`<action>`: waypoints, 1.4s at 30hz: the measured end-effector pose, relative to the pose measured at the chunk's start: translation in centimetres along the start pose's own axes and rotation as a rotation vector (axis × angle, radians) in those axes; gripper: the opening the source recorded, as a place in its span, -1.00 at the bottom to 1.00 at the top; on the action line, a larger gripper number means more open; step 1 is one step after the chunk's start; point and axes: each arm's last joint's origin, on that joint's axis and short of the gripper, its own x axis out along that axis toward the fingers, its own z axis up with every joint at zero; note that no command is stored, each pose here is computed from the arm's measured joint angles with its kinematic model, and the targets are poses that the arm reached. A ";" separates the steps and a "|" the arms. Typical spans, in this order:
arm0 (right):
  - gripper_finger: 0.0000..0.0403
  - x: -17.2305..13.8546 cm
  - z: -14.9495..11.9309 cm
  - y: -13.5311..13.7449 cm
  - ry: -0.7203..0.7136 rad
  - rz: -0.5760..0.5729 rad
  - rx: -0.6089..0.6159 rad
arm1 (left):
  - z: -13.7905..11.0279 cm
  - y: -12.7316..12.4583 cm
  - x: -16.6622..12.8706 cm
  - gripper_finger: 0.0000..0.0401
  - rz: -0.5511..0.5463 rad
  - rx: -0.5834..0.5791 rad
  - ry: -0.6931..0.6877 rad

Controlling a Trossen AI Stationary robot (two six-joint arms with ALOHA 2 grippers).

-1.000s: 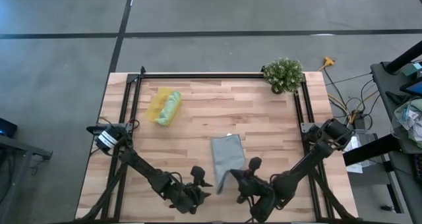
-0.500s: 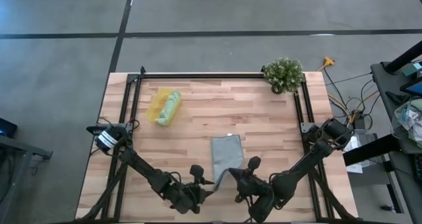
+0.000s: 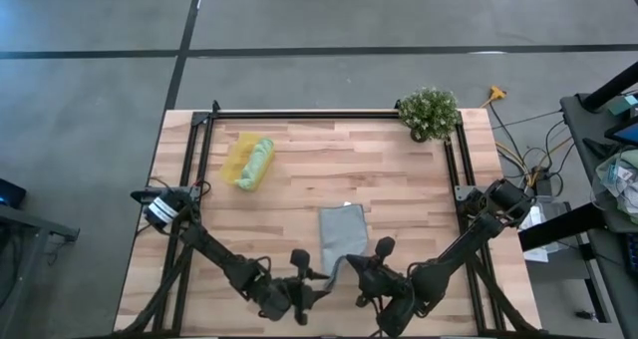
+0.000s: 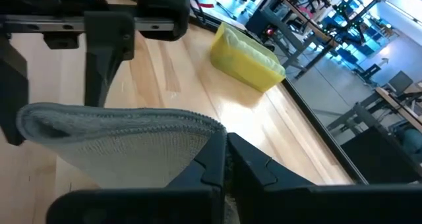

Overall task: Roll microfiber towels into tight, uniform cylinder then place into a basket
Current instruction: Fold the gray towel

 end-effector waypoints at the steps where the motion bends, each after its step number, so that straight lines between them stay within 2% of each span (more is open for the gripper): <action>1: -0.96 0.0 0.0 0.0 0.000 0.000 0.000 | 0.0 0.1 0.0 -0.20 0.002 -0.001 0.000; 10: -0.96 0.0 -0.1 0.0 0.001 0.000 -0.002 | -0.1 0.4 0.2 -0.20 0.032 -0.003 0.008; 15: -0.96 -0.2 -0.2 0.1 0.003 0.010 -0.045 | -0.2 0.5 0.1 -0.21 0.091 0.014 0.023; 20: -0.96 -1.3 -0.3 0.4 -0.009 0.035 -0.128 | 0.0 0.8 -0.8 -0.42 0.128 0.071 0.064; 27: -0.96 -3.9 1.0 0.2 -0.019 0.068 -0.201 | 3.1 1.9 -4.0 -0.96 0.108 0.088 0.056; 36: -0.96 -6.4 4.0 0.3 -0.062 0.158 -0.260 | 8.0 4.7 -8.7 -0.99 0.074 0.035 -0.062; 42: -0.96 -7.3 5.6 0.1 -0.090 0.169 -0.270 | 9.5 6.3 -10.4 -1.00 0.067 0.016 -0.095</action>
